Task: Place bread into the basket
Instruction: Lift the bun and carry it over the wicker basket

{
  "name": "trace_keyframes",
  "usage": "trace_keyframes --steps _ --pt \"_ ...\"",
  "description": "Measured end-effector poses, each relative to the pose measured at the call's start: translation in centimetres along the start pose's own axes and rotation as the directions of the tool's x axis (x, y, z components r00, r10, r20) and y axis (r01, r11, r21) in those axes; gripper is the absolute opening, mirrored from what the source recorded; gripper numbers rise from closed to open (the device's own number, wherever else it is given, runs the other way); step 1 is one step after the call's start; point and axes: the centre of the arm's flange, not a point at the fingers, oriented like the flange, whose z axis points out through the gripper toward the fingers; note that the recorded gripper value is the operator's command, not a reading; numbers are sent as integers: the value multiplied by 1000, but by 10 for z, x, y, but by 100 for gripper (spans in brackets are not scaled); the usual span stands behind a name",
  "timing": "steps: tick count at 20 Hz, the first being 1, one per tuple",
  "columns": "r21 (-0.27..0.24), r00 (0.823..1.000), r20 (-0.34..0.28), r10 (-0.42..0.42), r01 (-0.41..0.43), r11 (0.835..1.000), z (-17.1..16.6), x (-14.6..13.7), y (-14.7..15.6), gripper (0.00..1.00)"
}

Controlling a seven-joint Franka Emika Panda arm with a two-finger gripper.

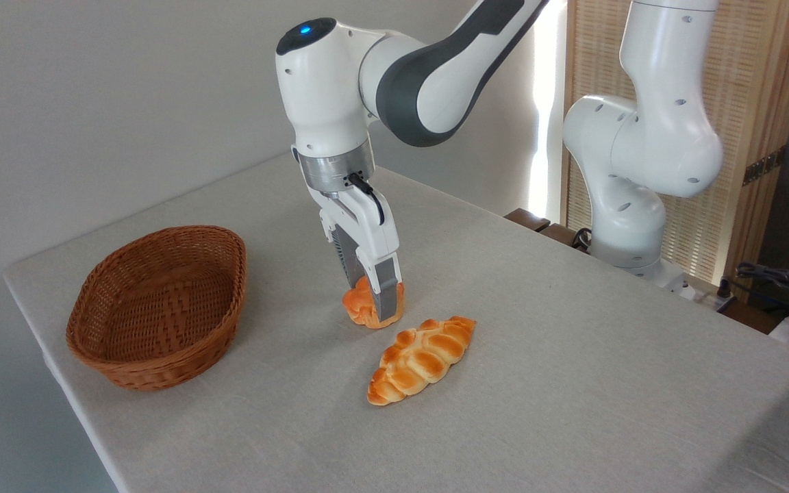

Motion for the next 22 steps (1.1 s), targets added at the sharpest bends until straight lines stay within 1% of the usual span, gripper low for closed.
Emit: trace_keyframes --steps 5,6,7,8,10,11,12,13,14,15,16,17,19,20,22 --pt "0 1000 0 2 -2 1000 0 0 0 37" --pt "0 1000 0 2 -2 1000 0 0 0 33" --pt "1 1000 -1 2 -2 1000 -1 0 0 32" --pt "4 1000 -5 3 -3 1000 -3 1 -1 33" --pt "20 1000 -27 4 -4 1000 -19 7 -4 37" --pt "20 999 -42 3 -3 1000 -32 12 -5 37" --pt "12 998 -68 -3 4 1000 -47 19 -6 37" --pt "2 994 -107 -15 15 1000 -63 28 -7 37" --pt "-4 989 -145 -30 30 1000 -79 39 -11 38" --pt "-6 984 -173 -52 51 999 -90 52 -15 45" --pt "-11 978 -191 -81 81 997 -98 66 -22 47" --pt "-21 973 -202 -115 113 993 -101 82 -30 47" --pt "-32 962 -225 -153 150 988 -91 114 -45 47" --pt "-25 950 -260 -175 175 984 -82 129 -54 48" --pt "-22 917 -319 -238 244 970 -67 148 -70 48"
